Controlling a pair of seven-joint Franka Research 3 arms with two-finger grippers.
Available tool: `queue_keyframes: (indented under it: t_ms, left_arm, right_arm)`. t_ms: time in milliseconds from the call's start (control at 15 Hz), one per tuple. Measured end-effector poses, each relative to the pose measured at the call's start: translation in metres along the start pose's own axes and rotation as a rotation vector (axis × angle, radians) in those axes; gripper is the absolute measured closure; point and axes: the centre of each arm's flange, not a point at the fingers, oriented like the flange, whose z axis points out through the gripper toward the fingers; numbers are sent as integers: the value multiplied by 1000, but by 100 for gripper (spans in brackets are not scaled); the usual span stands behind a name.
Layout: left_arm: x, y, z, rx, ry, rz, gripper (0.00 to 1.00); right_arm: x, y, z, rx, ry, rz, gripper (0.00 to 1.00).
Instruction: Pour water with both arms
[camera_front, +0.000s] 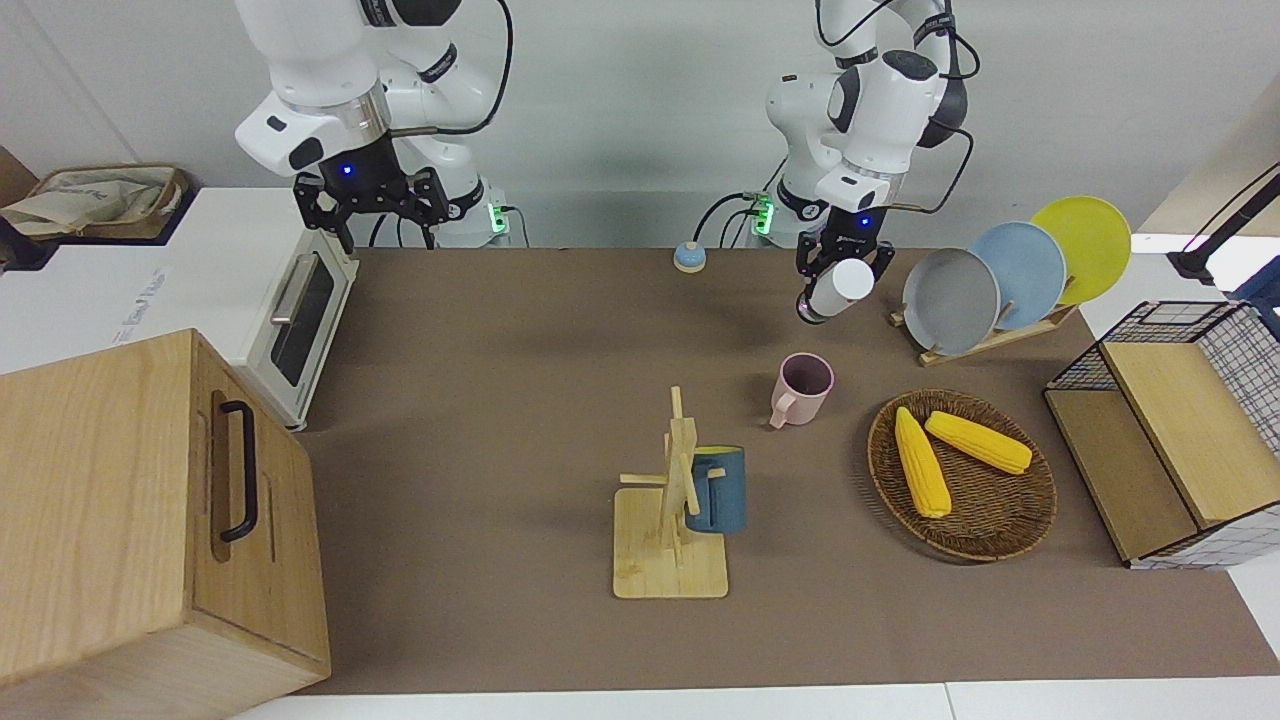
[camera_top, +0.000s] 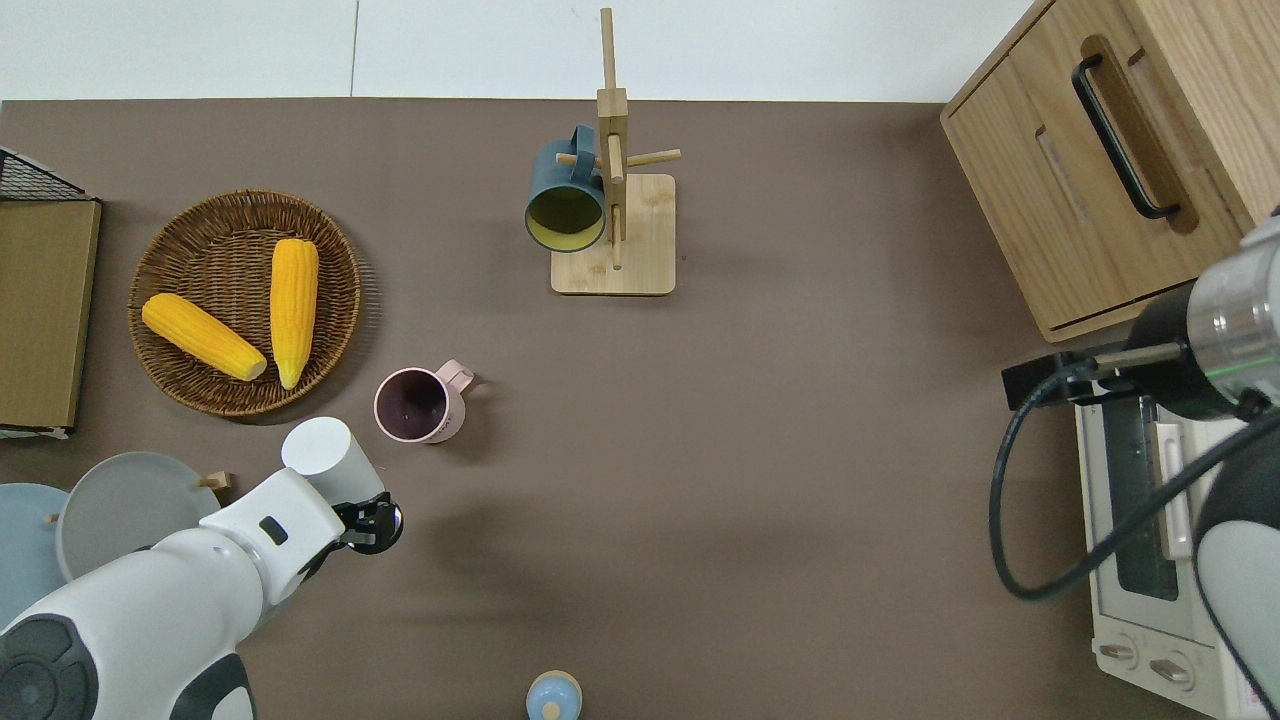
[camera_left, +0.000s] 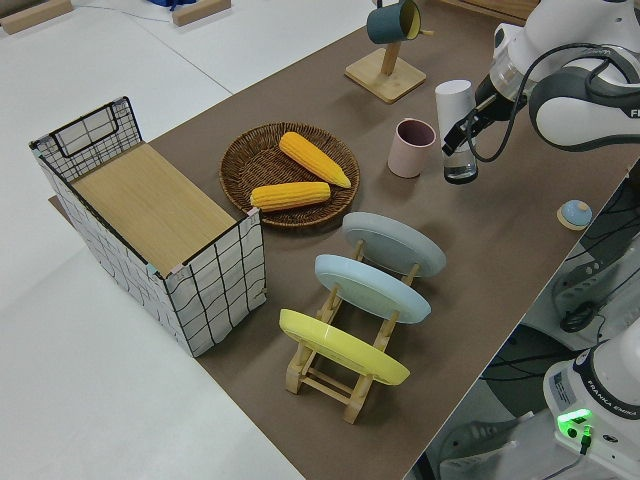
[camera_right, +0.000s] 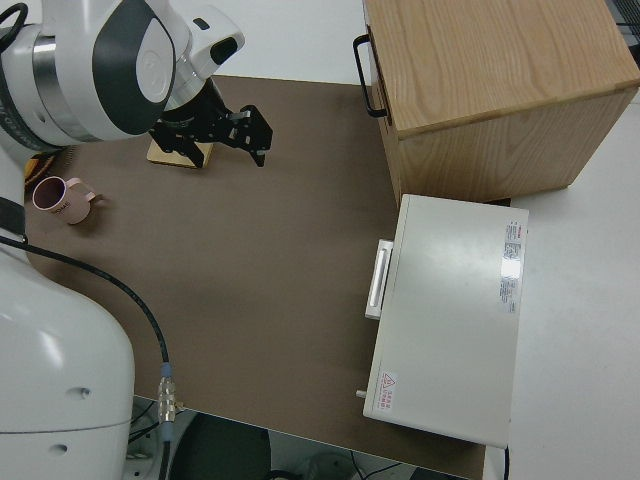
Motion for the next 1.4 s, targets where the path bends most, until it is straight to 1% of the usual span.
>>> queue_keyframes:
  t_ms: [133,267,400,533,733,933,1067,1267,1400]
  left_arm:
    - [1,-1,8,-1,-18,-1,36]
    - [4,0,13,-3,-28,0,36]
    - [9,2,16,-5,-34,3,36]
    - [15,6,20,-8,-51,12,36]
    - [23,11,27,-13,-81,20,36]
    - [25,13,35,-18,-123,22,36]
    - [25,14,39,-20,-159,24,36]
    - [25,15,41,-22,-190,26,36]
    - [26,16,43,-25,-222,27,36]
  right_arm:
    - [-13,-4,-1,11,-14,-3,0]
    - [-22,-7,3,28,-28,-7,1]
    - [-27,-8,8,27,-40,-6,0]
    - [-30,0,12,26,-50,10,0]
    - [-30,24,15,33,-57,54,0]
    - [-30,36,16,36,-58,76,0]
    - [-28,35,15,37,-51,74,0]
    - [-23,28,12,37,-39,60,0]
    - [-21,24,11,37,-37,53,0]
